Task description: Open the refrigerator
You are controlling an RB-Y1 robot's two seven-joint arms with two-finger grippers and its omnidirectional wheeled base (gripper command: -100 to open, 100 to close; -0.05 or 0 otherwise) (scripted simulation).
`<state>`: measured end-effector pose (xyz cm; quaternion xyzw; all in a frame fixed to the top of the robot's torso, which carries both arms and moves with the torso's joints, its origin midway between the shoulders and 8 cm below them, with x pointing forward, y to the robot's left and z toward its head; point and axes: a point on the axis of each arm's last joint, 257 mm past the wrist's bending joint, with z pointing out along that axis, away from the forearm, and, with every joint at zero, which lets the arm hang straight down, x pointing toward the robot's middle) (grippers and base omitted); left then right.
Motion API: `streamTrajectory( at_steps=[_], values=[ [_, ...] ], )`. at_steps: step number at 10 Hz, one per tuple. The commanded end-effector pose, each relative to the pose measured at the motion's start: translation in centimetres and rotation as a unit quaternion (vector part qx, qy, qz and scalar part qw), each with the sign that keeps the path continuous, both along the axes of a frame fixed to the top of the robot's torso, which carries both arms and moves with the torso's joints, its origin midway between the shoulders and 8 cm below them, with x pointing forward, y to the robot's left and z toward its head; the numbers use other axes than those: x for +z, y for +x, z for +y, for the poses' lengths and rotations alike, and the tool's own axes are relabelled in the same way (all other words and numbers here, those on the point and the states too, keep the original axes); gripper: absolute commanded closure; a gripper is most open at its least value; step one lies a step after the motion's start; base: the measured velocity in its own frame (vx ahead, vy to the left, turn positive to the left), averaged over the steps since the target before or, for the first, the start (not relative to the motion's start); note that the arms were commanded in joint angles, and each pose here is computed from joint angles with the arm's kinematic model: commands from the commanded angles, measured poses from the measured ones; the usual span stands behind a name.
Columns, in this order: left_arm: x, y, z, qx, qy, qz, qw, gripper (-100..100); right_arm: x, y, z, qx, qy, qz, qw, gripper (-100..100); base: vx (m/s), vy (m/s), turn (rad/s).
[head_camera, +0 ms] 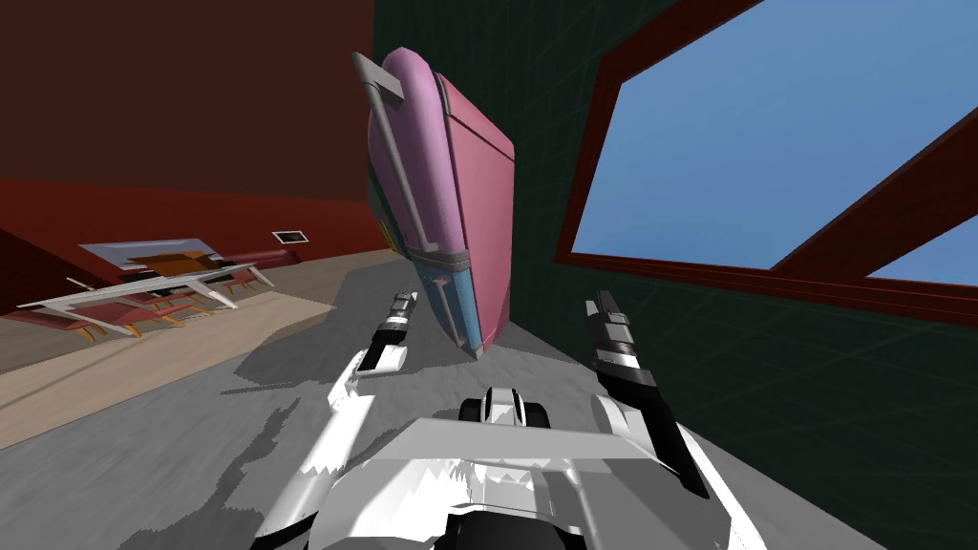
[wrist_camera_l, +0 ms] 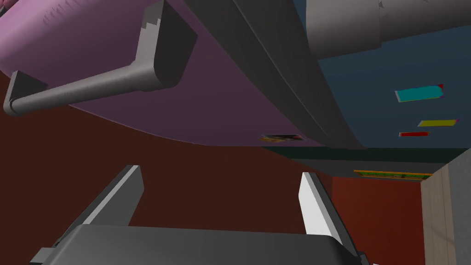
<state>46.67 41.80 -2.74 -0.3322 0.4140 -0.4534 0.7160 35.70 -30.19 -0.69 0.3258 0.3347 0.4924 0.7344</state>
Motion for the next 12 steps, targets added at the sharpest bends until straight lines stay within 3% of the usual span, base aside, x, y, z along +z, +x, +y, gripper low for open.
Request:
streamTrajectory(
  at_steps=[1, 3, 4, 6, 7, 9, 10, 12],
  values=[
    [0.7, 1.3, 3.8, 0.026, -0.014, 0.014, 0.9995, -100, 0.0, 0.0, 0.0, 0.000, 0.000, 0.000, 1.0000, 0, 0.080, -0.183, 0.030],
    [1.5, 2.3, 7.3, 0.051, -0.028, 0.025, 0.9980, -100, 0.0, 0.0, 0.0, 0.000, 0.000, 0.000, 1.0000, 0, 0.091, -0.219, 0.039],
    [1.4, 2.4, 7.4, 0.052, -0.028, 0.027, 0.9979, -100, 0.0, 0.0, 0.0, 0.000, 0.000, 0.000, 1.0000, 0, 0.063, -0.179, 0.006],
    [2.6, 3.1, 11.0, 0.077, -0.044, 0.035, 0.9954, -100, 0.0, 0.0, 0.0, 0.000, 0.000, 0.000, 1.0000, 0, 0.055, -0.172, 0.024],
    [2.4, 3.1, 11.1, 0.078, -0.045, 0.037, 0.9952, -100, 0.0, 0.0, 0.0, 0.000, 0.000, 0.000, 1.0000, 0, 0.055, -0.144, 0.019],
    [3.7, 3.5, 14.8, 0.104, -0.063, 0.042, 0.9917, -100, 0.0, 0.0, 0.0, 0.000, 0.000, 0.000, 1.0000, 0, 0.042, -0.150, 0.018],
    [3.6, 3.5, 14.8, 0.104, -0.064, 0.044, 0.9915, -100, 0.0, 0.0, 0.0, 0.000, 0.000, 0.000, 1.0000, 0, 0.048, -0.137, 0.019],
    [5.1, 3.6, 18.4, 0.129, -0.084, 0.048, 0.9869, -100, 0.0, 0.0, 0.0, 0.000, 0.000, 0.000, 1.0000, 0, 0.078, -0.150, 0.022]
  ],
)
